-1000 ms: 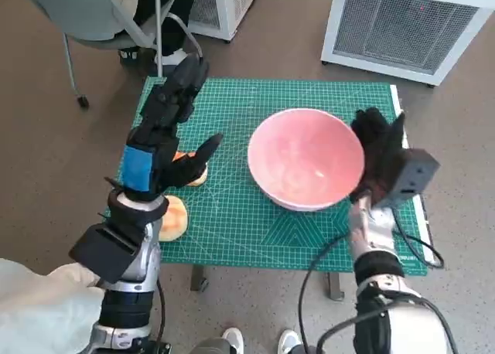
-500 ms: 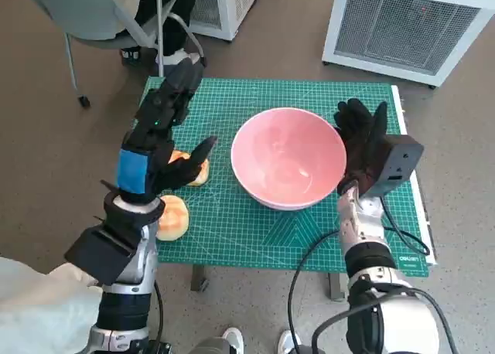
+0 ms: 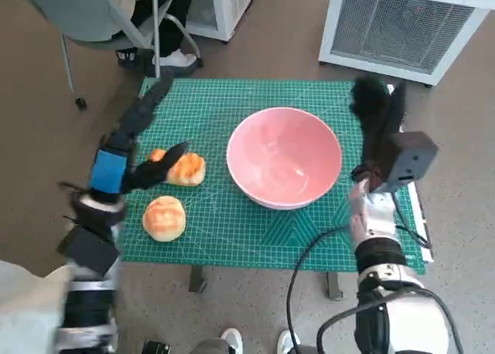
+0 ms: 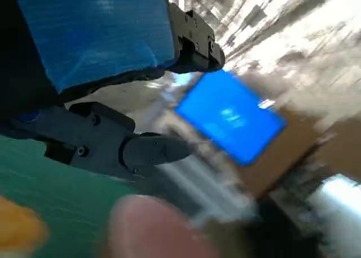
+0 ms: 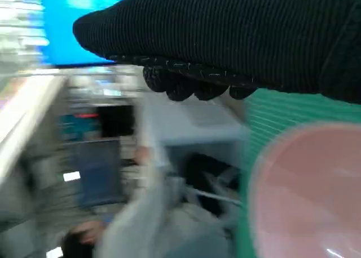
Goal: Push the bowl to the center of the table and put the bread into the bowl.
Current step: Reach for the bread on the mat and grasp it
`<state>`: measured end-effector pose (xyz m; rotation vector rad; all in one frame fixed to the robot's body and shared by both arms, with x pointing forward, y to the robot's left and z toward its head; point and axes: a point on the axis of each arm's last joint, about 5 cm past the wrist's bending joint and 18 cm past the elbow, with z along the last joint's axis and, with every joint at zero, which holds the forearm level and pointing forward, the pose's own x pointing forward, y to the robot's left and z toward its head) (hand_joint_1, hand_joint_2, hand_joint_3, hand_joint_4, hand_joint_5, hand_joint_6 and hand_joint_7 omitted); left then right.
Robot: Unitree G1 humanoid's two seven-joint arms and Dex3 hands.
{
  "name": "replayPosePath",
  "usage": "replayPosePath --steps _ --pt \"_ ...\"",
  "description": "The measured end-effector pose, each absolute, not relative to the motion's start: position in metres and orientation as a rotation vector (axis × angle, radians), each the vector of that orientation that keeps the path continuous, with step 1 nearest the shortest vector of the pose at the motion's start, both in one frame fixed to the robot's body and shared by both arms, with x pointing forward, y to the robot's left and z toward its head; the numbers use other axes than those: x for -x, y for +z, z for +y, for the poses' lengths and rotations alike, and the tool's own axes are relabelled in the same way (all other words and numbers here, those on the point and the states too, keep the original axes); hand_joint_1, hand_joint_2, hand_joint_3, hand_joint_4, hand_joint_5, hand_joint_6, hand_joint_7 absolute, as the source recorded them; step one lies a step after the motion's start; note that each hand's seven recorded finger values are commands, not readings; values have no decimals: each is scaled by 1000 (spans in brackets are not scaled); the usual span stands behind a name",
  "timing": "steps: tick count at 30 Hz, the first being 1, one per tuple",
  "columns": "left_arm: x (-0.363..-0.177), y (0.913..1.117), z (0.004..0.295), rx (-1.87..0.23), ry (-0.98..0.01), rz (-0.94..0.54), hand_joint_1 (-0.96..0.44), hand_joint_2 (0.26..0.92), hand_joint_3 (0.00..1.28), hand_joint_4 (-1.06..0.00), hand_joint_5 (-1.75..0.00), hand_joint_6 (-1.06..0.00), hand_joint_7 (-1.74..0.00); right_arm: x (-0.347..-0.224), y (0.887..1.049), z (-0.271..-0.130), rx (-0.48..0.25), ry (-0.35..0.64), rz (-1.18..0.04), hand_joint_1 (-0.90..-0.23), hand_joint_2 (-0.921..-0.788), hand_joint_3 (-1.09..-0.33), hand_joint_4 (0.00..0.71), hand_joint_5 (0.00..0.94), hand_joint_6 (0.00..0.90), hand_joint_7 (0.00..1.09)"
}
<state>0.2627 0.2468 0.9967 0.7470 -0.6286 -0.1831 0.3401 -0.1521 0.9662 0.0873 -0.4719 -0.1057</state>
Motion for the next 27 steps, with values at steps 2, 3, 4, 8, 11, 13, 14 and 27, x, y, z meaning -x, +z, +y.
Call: replayPosePath --steps 2,3,4,8,11,13,14,27 --pt "-264 1003 255 -821 -177 -598 -426 921 203 -253 -2 -358 -47 -340 975 -153 -66 -69 -565 -527 -921 -801 322 16 51 672" --pt "-265 1006 258 -854 -176 -582 -422 921 176 -246 -2 -354 -42 -339 980 -153 -54 -45 -618 -531 -921 -798 327 19 52 676" --pt "-267 1009 260 -881 -176 -566 -406 921 132 -232 -1 -350 -36 -338 984 -153 -43 -19 -669 -536 -921 -793 336 22 53 681" --pt "-273 1022 264 -953 -201 -484 -312 881 50 -186 0 -338 -24 -332 998 -149 0 90 -856 -552 -921 -778 351 28 45 699" --pt "-278 1028 264 -982 -244 -395 -188 838 19 -150 -1 -327 -15 -326 1004 -145 39 162 -965 -562 -921 -771 354 28 28 727" --pt "-281 1029 263 -996 -277 -332 -90 814 9 -118 -1 -305 -7 -322 1006 -144 62 196 -1012 -567 -921 -773 356 28 11 745" --pt "-283 1030 261 -1007 -301 -291 -72 811 7 -112 -1 -301 -6 -320 1006 -144 75 214 -1032 -567 -921 -774 357 28 8 748" --pt "-298 1030 245 -1136 -453 -28 55 792 17 -83 0 -267 0 -297 1008 -141 136 322 -1138 -591 -921 -797 358 32 -1 813"
